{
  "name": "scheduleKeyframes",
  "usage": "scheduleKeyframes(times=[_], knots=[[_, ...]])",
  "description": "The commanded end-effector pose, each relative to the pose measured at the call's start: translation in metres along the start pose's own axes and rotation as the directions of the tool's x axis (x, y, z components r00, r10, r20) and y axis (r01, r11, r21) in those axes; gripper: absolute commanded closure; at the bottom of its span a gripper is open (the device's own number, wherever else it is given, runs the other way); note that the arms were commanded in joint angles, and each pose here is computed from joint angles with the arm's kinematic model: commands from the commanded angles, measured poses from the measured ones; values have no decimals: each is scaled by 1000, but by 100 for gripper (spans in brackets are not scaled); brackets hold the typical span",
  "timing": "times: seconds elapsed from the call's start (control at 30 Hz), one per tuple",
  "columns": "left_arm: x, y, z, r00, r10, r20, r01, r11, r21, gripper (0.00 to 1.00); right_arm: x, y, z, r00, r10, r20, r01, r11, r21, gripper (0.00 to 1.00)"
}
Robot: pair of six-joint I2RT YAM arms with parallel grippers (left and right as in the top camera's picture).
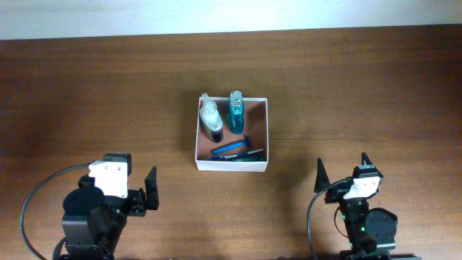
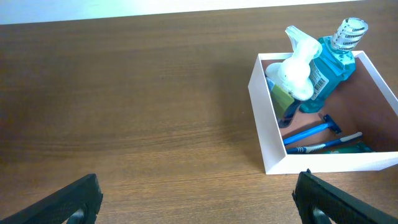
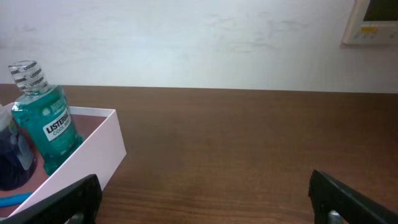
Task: Pack container
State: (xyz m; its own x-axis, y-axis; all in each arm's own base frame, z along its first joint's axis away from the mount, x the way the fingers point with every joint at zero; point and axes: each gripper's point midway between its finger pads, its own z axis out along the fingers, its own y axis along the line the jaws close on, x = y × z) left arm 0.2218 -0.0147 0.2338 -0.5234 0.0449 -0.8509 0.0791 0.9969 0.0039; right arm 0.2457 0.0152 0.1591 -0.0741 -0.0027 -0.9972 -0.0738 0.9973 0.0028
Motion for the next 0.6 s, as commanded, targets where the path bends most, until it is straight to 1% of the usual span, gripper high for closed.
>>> scheduleKeyframes(times=[0.0, 0.47, 0.57], knots=[[0, -1, 0, 1000, -12, 3, 12, 1000, 7, 0, 2, 4, 0, 1000, -4, 2, 4, 1000, -21, 1], [0, -1, 0, 1000, -12, 3, 12, 1000, 7, 0, 2, 4, 0, 1000, -4, 2, 4, 1000, -21, 1], [9, 4, -3, 1000, 3, -8, -3, 1000, -22, 0, 2, 4, 0, 1000, -4, 2, 4, 1000, -21, 1]])
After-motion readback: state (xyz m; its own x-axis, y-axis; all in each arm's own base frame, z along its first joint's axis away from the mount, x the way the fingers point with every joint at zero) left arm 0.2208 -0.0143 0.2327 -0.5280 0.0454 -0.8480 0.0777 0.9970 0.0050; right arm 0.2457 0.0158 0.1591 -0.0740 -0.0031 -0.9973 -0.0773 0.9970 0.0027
